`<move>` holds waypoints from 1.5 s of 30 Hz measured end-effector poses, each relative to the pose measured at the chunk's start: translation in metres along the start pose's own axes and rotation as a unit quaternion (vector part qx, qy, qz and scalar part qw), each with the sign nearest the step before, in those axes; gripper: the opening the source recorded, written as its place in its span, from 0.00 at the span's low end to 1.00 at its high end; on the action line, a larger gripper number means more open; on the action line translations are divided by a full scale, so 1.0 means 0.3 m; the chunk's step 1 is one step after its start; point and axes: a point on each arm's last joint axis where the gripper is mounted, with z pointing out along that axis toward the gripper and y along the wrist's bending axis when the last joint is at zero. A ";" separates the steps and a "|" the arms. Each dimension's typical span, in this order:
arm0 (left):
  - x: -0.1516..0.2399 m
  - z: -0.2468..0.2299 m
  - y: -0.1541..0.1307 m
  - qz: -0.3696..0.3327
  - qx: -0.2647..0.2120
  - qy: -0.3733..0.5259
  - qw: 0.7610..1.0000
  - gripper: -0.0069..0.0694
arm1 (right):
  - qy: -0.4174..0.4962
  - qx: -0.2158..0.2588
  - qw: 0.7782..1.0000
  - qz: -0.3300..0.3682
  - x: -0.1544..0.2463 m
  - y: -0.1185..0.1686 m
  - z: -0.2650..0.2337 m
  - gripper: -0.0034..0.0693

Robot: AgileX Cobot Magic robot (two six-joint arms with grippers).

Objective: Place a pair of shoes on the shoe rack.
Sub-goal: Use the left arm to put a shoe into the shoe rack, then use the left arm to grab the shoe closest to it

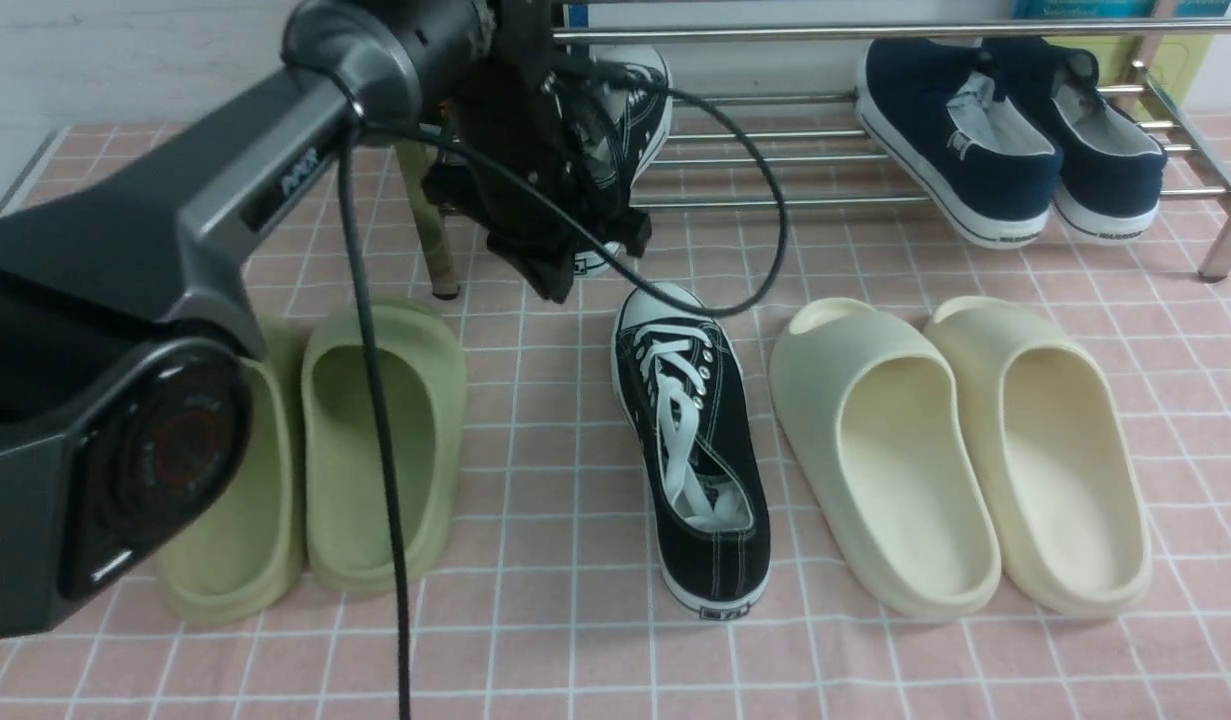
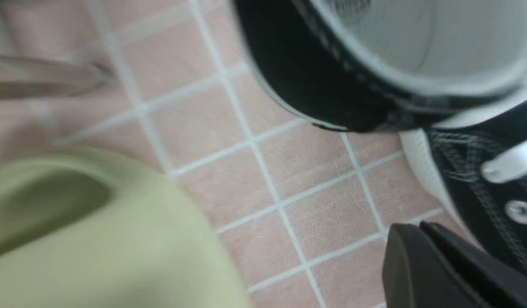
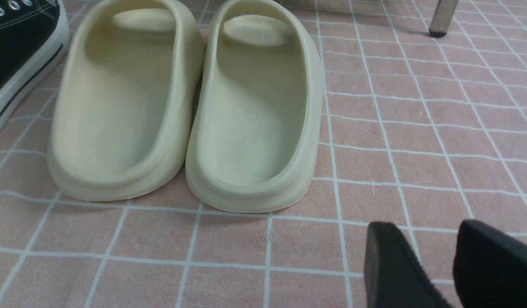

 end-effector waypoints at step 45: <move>0.278 -0.286 -0.395 0.094 0.067 -0.045 0.992 0.14 | 0.000 0.000 1.000 0.000 0.000 0.000 0.000 0.38</move>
